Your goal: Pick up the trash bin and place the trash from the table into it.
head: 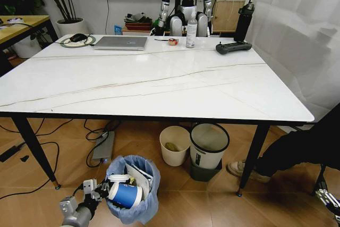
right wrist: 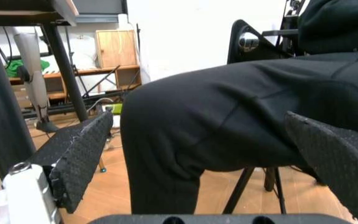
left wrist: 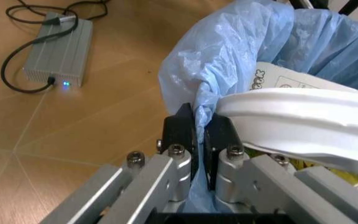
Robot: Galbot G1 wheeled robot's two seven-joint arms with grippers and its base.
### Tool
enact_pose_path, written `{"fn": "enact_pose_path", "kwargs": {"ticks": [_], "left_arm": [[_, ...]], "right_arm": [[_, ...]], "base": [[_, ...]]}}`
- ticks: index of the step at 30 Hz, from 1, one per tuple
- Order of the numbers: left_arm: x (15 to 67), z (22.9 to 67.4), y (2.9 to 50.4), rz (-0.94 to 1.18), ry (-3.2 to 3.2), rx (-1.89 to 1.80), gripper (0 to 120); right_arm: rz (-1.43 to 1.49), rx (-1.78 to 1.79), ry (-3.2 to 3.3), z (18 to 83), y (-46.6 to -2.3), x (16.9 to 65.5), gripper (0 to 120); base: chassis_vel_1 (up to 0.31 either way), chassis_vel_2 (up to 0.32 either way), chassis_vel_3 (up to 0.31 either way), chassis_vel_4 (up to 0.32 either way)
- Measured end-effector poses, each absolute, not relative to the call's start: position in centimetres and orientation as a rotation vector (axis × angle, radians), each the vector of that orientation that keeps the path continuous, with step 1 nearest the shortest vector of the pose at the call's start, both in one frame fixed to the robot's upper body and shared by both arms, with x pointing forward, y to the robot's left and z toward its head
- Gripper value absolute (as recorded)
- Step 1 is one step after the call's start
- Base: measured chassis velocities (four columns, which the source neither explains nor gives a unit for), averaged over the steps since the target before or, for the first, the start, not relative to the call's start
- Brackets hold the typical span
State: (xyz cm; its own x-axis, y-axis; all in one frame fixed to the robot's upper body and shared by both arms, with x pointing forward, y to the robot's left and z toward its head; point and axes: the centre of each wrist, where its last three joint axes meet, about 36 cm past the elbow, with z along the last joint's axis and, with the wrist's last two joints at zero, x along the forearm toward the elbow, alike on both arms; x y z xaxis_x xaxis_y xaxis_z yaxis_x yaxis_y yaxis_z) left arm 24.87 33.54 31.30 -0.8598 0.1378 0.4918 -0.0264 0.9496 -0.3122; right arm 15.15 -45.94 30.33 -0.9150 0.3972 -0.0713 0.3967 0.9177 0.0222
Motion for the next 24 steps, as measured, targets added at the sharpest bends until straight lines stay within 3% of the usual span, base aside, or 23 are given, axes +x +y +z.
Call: {"fn": "enact_pose_path", "kwargs": {"ticks": [24], "left_arm": [[25.8, 27.6, 34.2, 0.446, -2.51, 0.003, 0]], "right_arm": [[0.011, 0.622, 3.003, 30.3, -45.9, 15.1, 100]], "base": [[0.0, 0.0, 0.0, 0.0]]}}
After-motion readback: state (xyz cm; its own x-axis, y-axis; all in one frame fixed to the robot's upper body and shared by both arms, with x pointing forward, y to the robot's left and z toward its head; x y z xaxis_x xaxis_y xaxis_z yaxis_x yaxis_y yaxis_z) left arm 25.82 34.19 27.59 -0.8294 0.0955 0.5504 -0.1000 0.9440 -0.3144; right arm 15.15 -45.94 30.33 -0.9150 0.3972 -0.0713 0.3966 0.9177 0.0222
